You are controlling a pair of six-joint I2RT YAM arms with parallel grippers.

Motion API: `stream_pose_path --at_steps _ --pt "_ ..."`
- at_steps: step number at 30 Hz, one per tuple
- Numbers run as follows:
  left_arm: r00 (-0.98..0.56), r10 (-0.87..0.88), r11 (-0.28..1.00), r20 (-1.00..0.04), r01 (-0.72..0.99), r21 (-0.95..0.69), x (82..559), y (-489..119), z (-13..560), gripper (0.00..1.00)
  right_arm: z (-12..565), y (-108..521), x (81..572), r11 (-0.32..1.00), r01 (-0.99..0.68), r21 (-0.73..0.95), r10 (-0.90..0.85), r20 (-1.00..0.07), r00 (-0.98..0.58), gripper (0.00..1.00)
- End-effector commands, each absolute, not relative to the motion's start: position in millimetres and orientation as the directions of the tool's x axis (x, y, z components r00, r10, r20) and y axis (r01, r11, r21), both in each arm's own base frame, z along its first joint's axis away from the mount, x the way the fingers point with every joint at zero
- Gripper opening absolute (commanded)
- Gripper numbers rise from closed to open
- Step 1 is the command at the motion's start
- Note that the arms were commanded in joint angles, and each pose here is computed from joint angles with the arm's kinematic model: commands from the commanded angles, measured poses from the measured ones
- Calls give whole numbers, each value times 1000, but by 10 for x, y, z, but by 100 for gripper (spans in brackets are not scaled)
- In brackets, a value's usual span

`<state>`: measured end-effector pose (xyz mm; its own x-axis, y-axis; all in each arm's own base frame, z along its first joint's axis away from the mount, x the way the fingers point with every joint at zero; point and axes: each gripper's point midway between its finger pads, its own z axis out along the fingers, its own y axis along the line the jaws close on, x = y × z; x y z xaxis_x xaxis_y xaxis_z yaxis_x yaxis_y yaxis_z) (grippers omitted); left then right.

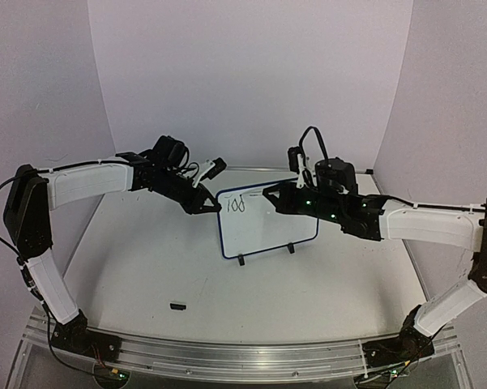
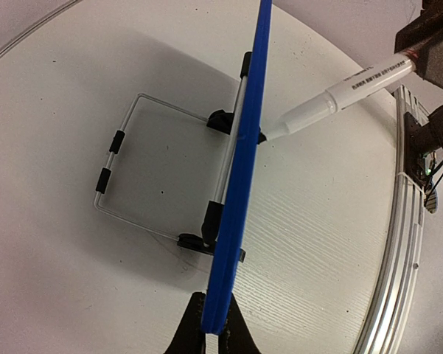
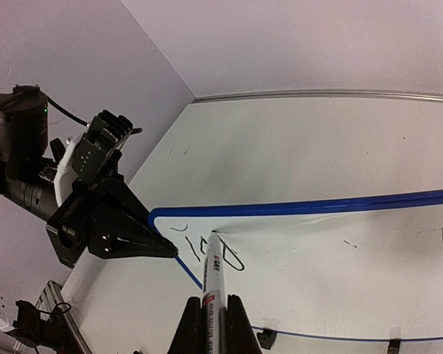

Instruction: Write a sentence on the whiteboard

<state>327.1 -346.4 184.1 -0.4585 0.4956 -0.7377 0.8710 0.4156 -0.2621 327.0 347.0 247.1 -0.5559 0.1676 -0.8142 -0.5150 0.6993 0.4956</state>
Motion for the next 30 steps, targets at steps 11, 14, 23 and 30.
stream_pose_path --at_steps 11,14,23,30 --pt "-440 519 424 -733 877 -226 3312 -3479 1835 0 2414 3350 3259 717 -484 501 195 -811 -551 0" --pt "-440 520 425 -733 877 -225 3316 -3478 1835 0 2375 3340 3259 723 -477 499 192 -809 -555 0" --pt "-436 521 425 -734 878 -220 3312 -3475 1845 0 2249 3295 3269 748 -452 486 179 -804 -568 0" --pt "-437 521 426 -733 878 -220 3311 -3476 1842 0 2263 3249 3266 758 -442 480 183 -807 -562 0"
